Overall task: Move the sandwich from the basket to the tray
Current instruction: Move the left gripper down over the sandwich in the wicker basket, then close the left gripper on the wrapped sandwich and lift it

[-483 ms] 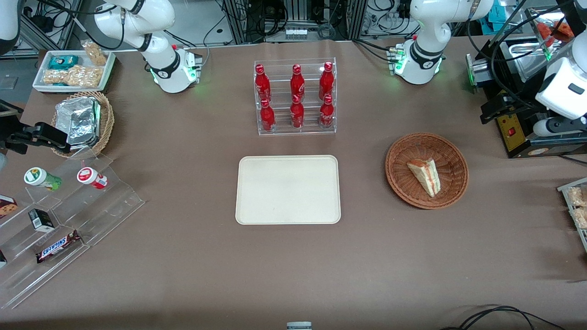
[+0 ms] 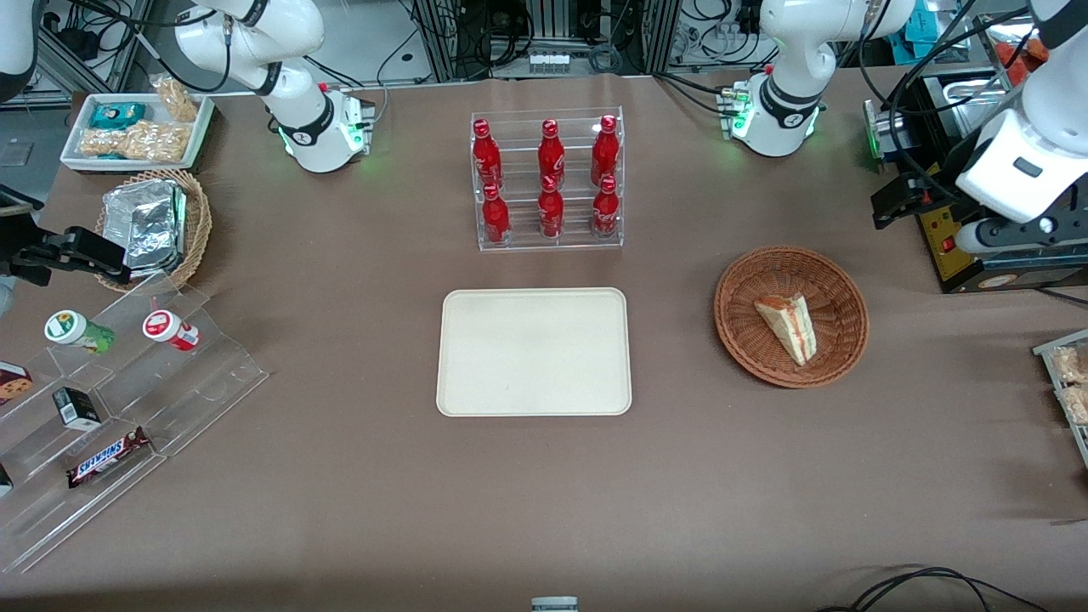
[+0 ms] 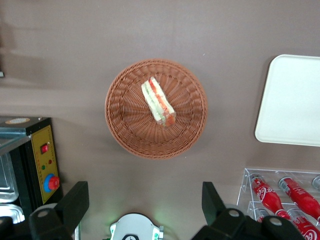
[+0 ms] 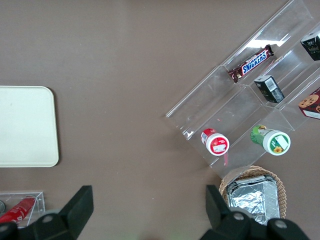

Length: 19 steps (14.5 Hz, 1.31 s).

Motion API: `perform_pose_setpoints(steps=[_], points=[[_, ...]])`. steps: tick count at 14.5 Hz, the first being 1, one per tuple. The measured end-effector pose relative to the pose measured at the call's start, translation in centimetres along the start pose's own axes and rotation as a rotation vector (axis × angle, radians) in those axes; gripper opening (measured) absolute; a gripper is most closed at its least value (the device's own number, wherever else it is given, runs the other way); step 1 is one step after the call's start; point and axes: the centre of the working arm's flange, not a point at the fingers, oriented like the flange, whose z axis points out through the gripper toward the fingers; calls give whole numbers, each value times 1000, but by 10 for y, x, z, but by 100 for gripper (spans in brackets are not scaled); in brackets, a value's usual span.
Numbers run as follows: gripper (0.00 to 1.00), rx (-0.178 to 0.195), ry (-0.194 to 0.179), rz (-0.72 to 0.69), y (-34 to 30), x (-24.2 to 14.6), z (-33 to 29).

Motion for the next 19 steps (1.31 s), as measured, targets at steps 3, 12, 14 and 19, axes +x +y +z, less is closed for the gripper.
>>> perform_pose_setpoints(steps=[3, 12, 14, 19], points=[[100, 26, -97, -179, 2, 18, 48], [100, 28, -88, -431, 11, 44, 212], [100, 10, -51, -461, 9, 41, 250], [100, -18, -38, -567, -15, 33, 317]])
